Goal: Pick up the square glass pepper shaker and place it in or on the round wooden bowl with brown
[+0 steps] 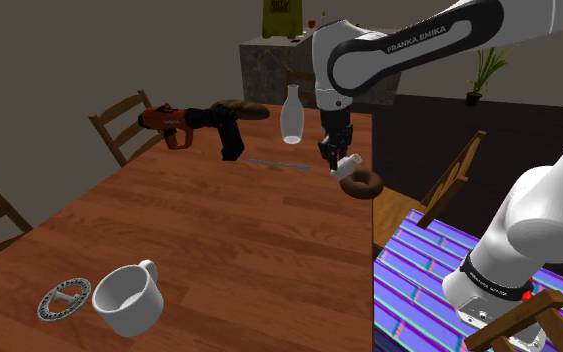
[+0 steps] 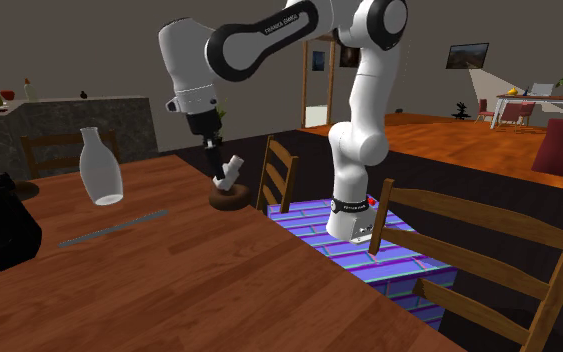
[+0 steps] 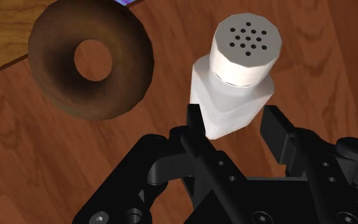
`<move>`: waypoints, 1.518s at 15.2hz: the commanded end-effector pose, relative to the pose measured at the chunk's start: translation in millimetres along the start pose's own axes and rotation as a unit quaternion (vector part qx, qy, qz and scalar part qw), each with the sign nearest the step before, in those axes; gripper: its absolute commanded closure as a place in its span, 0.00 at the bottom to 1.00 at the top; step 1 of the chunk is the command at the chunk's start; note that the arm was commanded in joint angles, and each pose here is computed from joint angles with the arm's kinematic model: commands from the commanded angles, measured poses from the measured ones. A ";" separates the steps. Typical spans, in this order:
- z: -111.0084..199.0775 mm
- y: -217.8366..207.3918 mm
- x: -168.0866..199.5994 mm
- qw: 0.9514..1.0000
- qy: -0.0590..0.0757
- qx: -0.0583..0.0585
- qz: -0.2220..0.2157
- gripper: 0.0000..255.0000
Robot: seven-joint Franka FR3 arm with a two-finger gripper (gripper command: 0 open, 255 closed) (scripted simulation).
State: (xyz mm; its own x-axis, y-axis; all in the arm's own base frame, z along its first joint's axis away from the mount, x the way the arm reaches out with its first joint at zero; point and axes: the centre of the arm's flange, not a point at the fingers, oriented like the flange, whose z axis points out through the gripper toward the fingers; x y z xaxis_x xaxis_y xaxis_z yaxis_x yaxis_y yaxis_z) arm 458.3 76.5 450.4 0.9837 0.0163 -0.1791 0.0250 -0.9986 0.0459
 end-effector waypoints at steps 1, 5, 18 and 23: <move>1.3 28.2 -2.2 1.000 0.000 0.000 -0.001 1.00; 3.7 80.8 -4.5 1.000 0.000 0.000 -0.001 1.00; 53.1 138.7 1.4 1.000 0.000 0.000 -0.001 1.00; 79.1 137.4 6.2 1.000 0.000 0.000 -0.001 1.00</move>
State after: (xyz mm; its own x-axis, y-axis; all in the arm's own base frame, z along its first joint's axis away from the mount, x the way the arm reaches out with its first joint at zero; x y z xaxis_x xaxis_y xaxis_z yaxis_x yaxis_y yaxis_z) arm 453.0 -64.6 382.0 0.9835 0.0178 -0.1801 0.0264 -0.9986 0.0455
